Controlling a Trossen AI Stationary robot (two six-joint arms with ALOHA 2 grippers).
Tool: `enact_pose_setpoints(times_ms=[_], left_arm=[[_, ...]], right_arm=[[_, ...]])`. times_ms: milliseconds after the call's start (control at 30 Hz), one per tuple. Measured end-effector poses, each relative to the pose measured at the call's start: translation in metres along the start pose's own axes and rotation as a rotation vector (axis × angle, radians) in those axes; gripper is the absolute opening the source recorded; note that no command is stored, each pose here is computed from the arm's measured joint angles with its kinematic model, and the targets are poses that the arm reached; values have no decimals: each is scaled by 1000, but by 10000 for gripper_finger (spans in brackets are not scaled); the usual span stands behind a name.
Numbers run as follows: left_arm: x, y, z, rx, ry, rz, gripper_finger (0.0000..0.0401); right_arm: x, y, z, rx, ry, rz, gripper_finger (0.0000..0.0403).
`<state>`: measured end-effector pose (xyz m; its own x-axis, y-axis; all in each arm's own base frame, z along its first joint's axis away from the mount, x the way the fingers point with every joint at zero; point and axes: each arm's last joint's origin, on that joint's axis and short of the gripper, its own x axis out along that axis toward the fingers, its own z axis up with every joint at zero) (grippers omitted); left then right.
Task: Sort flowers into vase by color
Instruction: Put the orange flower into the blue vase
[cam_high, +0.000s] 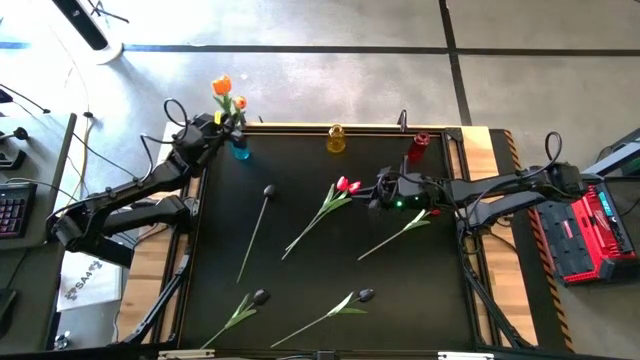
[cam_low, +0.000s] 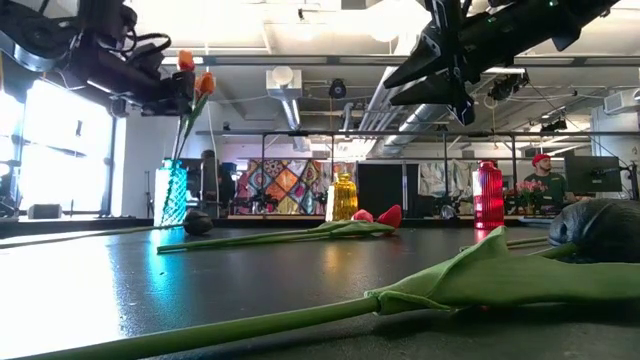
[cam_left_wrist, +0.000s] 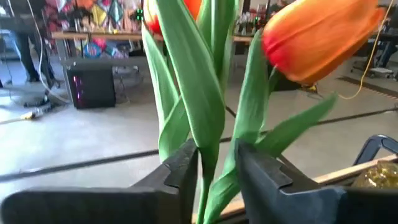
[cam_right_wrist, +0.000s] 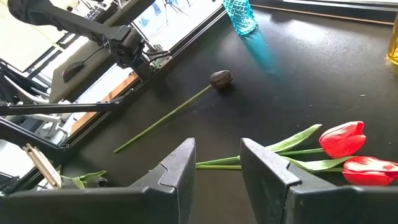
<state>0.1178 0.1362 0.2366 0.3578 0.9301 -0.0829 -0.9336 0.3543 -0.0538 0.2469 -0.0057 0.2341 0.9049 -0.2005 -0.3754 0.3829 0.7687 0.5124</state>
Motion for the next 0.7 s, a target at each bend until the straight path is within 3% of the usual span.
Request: enact_pose_setpoints(times_ms=[200,367,700], left_arm=[[-1,-2,3,-53,25,-37,146],[-1,-4,16,-21,94,-57,171],[-7,-7,20,-45,193,-144,188]], right_arm=[[0,0,0,-15,2,-1,115],[0,0,-1,-22,14,8,114],[-3,7,-10,-68,53,13,115]])
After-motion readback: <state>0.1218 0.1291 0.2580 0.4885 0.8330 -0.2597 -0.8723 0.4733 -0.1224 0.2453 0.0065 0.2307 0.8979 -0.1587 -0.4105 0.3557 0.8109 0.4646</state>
